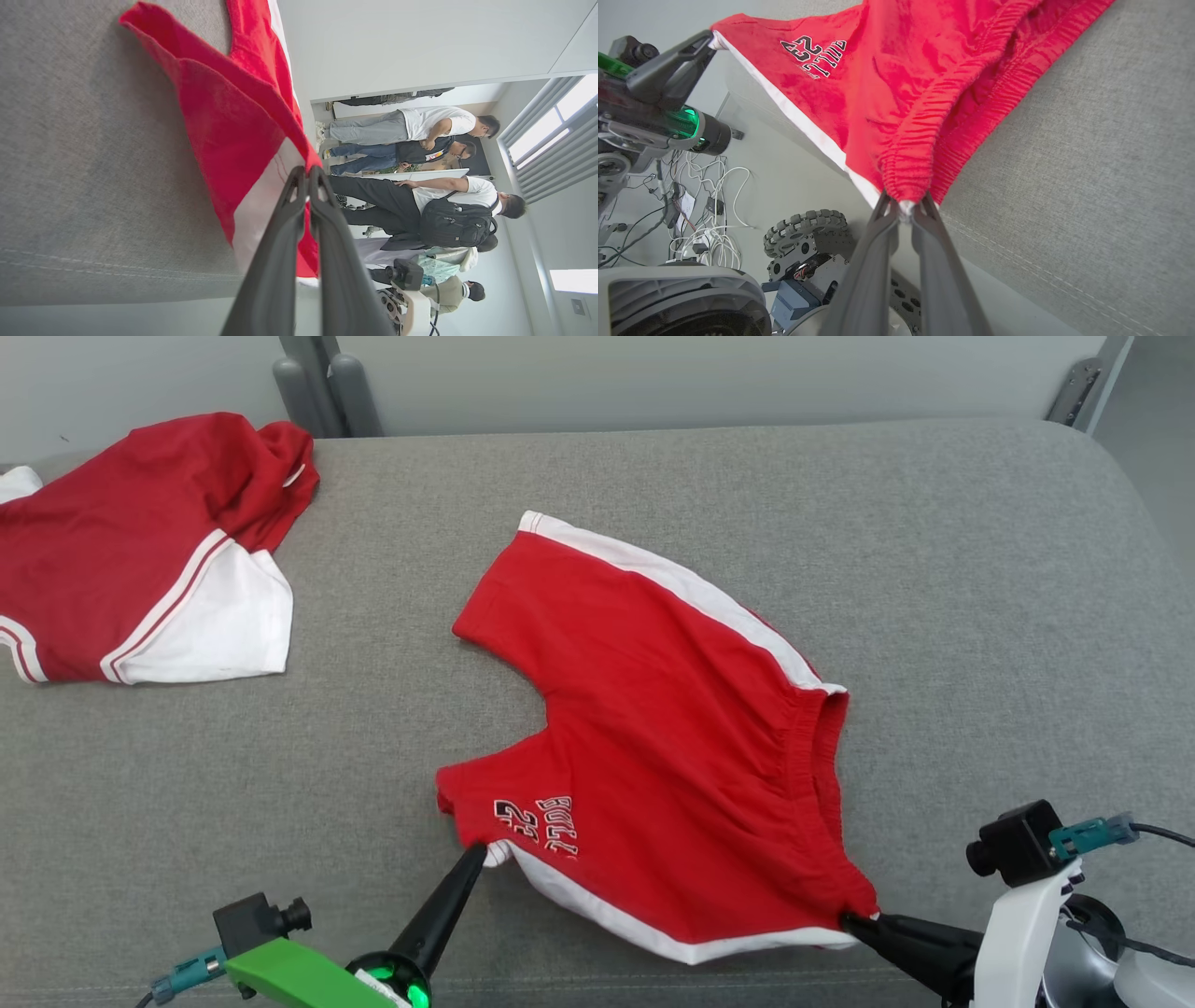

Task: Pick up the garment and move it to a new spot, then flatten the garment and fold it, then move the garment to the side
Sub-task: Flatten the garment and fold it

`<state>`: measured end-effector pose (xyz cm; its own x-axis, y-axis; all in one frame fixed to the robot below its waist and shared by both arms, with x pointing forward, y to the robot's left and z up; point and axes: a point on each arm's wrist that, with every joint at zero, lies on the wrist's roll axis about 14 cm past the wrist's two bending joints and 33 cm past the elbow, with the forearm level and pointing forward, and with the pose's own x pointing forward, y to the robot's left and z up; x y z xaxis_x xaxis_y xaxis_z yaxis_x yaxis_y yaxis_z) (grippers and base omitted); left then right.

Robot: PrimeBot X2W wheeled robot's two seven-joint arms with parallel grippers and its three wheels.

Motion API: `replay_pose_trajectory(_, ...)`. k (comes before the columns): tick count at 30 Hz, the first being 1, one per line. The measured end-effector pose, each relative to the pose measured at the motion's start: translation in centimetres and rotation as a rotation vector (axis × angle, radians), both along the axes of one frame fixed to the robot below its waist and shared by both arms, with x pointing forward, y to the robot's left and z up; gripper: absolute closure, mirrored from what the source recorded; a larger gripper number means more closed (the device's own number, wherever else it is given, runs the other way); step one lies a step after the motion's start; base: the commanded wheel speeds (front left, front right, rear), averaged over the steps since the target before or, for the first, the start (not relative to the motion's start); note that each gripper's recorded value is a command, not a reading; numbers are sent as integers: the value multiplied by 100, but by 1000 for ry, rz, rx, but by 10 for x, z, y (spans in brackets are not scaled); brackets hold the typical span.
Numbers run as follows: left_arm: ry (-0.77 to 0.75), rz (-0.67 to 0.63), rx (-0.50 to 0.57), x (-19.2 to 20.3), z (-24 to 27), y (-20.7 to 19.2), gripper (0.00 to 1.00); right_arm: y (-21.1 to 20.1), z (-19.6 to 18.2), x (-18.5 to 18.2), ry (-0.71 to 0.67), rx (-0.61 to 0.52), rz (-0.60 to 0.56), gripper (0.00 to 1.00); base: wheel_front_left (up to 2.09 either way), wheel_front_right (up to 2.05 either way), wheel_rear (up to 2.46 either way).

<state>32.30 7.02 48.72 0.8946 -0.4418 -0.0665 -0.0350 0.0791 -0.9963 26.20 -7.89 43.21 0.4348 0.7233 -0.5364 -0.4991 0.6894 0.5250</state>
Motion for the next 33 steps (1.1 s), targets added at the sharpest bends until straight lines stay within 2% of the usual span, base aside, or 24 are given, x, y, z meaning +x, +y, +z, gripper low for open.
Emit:
replay_pose_trajectory(11,-62,32,13,-16,22,23,100,6,0,-7,9,20,-3,100,0,0,0)
replay_pose_trajectory(23,-155,158,42,-18,59,68,100,19,-16,-55,175,54,30,100,0,0,0)
replay_pose_trajectory(33,-175,126,105,-8,76,77,100,52,-1,-61,256,213,23,100,0,0,0)
